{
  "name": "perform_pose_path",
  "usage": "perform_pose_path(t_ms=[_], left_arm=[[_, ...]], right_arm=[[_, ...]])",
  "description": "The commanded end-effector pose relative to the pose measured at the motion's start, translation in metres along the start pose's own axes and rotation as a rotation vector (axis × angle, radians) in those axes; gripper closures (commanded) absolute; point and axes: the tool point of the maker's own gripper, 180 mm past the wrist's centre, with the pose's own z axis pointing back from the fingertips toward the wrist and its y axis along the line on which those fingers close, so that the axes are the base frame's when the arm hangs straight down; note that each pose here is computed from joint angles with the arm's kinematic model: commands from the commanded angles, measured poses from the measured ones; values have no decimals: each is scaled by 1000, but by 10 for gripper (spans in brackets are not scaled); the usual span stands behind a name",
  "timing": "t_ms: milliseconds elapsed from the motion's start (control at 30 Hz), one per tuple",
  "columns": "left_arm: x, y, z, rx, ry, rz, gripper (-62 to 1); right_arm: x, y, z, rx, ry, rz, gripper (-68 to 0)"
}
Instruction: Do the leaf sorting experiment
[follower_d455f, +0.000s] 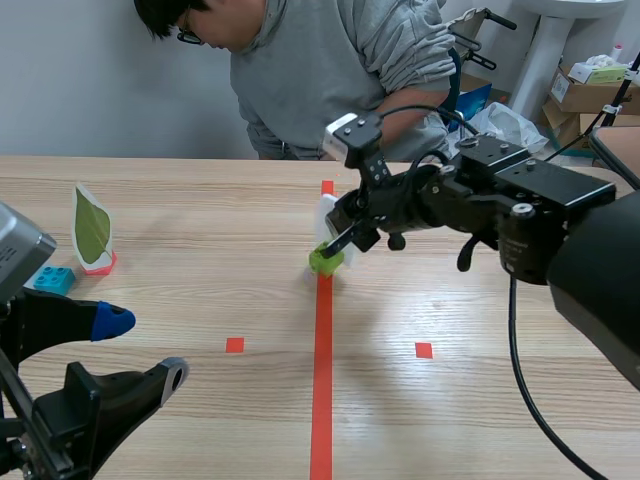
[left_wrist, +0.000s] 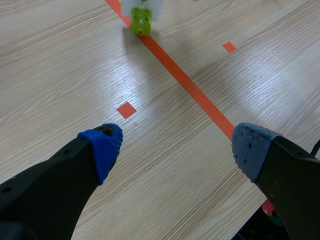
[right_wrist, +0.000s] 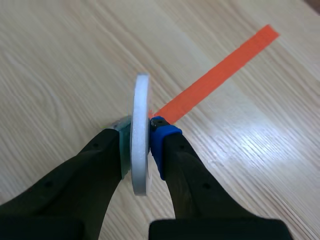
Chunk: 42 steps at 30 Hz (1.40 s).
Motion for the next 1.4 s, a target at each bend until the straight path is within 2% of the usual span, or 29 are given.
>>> perform_pose_path(t_ms=[0, 400, 533, 733, 1033, 1367], left_arm=[[9, 0, 0, -2, -35, -3, -477], [10, 0, 0, -1, -38, -5, -477], [10, 0, 0, -1, -38, -5, -477], [10, 0, 0, -1, -38, -5, -477], [10, 0, 0, -1, -38, -5, -477], [10, 0, 0, -1, -37, -5, -478]], right_arm=[[10, -21, 12, -55, -45, -22, -13], [-36, -101, 95, -351, -92, -252, -13], [-52, -114, 121, -421, -89, -291, -13], [-78, -124, 150, -519, -65, -353, -13], [-118, -116, 173, -580, -6, -414, -13], [-152, -115, 202, -655, 42, -468, -13]])
